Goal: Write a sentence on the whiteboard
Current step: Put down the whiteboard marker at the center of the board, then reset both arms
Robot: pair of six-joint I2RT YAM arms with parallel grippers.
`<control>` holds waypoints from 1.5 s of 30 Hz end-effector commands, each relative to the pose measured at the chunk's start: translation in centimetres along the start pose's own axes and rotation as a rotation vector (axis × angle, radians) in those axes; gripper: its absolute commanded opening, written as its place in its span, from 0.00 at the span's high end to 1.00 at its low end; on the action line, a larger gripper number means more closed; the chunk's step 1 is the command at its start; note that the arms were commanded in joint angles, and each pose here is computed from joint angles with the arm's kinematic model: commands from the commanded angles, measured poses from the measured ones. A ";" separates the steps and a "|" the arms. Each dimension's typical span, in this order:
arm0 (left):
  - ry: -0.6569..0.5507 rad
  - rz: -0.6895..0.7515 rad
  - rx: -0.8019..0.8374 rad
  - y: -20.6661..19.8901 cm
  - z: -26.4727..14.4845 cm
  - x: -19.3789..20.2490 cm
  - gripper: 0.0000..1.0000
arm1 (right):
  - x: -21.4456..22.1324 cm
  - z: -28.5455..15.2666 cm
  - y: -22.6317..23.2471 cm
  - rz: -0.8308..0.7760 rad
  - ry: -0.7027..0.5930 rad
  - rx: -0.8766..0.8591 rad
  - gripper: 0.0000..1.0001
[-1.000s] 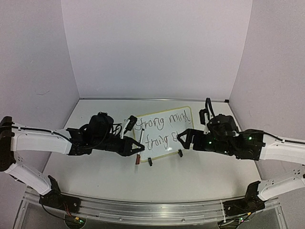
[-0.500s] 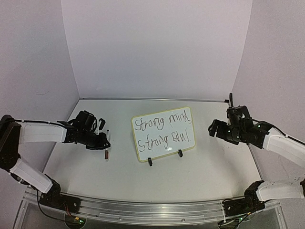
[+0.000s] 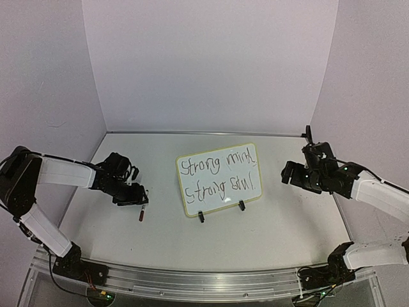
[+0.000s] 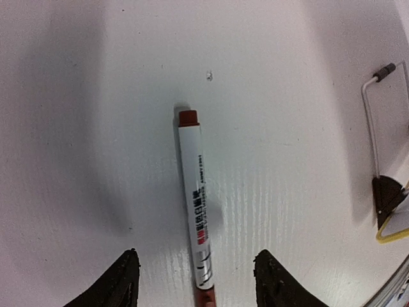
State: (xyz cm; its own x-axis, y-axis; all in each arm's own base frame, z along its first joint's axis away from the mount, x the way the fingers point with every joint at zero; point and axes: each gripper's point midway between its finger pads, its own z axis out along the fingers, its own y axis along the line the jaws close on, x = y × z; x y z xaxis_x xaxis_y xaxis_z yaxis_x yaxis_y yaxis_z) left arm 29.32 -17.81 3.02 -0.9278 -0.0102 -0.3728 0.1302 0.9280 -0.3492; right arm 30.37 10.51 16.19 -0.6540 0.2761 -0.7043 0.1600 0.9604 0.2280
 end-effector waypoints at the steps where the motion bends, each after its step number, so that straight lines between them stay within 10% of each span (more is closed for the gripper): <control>1: -0.096 0.012 -0.019 0.4 -1.4 -2.8 0.19 | -1.2 0.2 -0.8 -0.049 -0.040 0.066 0.02; 12: -0.406 -0.128 -0.104 7.4 -8.3 -12.4 0.06 | -5.4 3.8 -5.0 0.036 -0.078 0.032 0.02; 25: -1.132 -0.100 -0.486 13.4 -23.3 -16.5 0.02 | -10.5 -1.6 -9.2 -0.085 -0.633 0.081 0.02; 45: -1.072 -0.120 -0.616 17.4 -18.3 -11.5 0.01 | -5.0 -0.5 -12.0 -0.121 -0.705 0.131 0.02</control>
State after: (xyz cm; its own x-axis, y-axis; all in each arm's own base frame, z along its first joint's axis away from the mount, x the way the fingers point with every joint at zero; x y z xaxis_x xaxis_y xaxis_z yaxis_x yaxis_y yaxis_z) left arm 35.50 5.05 15.75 -0.1873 -0.1508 -0.9707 -0.3845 0.9205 -0.0689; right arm 31.34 -2.27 15.58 -0.1155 0.0797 -0.9901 0.2325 0.9713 0.0511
